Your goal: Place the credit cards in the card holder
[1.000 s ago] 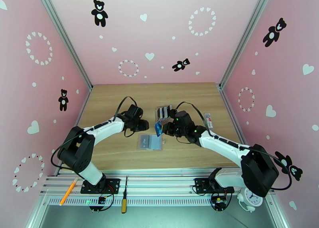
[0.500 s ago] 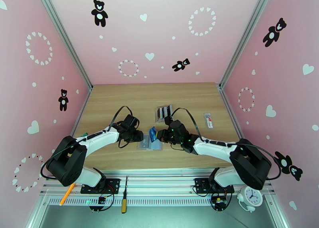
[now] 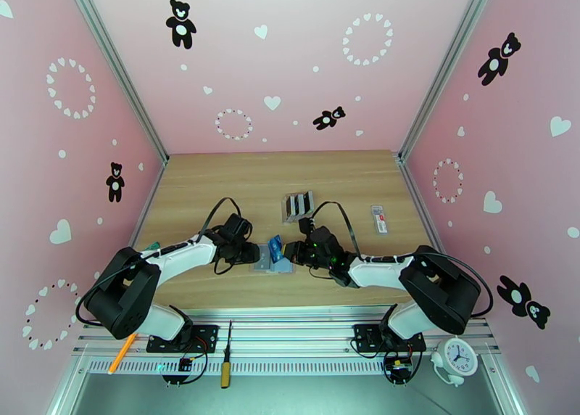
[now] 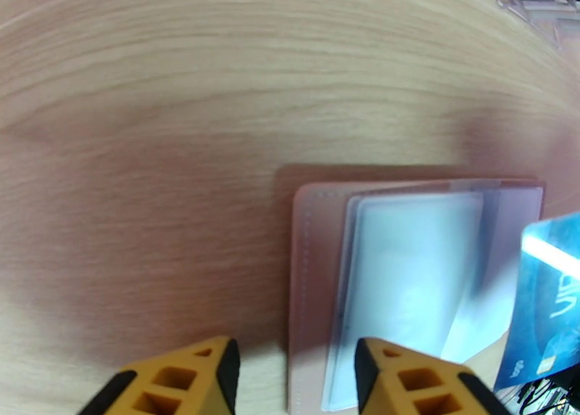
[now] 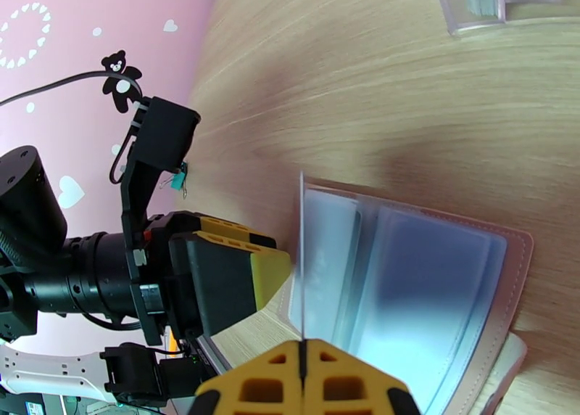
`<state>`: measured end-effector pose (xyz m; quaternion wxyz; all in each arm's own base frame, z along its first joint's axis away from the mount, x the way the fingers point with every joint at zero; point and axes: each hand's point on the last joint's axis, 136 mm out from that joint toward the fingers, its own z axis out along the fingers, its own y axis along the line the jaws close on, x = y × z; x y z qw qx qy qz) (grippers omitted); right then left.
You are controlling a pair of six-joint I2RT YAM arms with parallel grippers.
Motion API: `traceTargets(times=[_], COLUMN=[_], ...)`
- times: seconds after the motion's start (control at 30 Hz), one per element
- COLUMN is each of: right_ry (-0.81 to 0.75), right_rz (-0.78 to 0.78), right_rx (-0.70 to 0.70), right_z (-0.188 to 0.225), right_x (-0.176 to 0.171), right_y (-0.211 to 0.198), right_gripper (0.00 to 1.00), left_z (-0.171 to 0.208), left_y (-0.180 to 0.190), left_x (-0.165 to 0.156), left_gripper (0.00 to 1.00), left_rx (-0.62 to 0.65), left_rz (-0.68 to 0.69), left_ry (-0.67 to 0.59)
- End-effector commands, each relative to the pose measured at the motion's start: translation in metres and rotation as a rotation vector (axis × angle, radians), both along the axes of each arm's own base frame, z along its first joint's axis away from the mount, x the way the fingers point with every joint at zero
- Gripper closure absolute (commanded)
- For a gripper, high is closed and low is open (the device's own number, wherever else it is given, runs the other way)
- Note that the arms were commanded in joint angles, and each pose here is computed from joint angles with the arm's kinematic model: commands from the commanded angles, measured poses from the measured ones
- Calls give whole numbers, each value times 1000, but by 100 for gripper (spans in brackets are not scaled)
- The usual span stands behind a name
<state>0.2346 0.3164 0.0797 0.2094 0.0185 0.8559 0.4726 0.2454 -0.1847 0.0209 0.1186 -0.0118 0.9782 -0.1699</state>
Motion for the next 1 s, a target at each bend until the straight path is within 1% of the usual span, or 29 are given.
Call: traceTargets(times=[0.0, 0.13, 0.3, 0.5, 0.97], right_ry=[6, 20, 28, 39, 54], right_rz=[11, 14, 11, 7, 5], right_rx=[28, 29, 25, 16, 10], right_z=[-5, -11, -16, -20, -23], right_x=[-4, -8, -10, -14, -17], right_y=[3, 2, -1, -6, -8], right_gripper=[100, 100, 100, 100, 100], left_z=[0, -2, -5, -9, -15], left_y=[-9, -8, -8, -7, -4], left_x=[-4, -6, -9, -10, -13], left_gripper=[53, 54, 59, 67, 68], left_rx=[-43, -40, -42, -34, -26], left_rz=[-16, -14, -11, -8, -2], left_ry=[5, 10, 19, 30, 44])
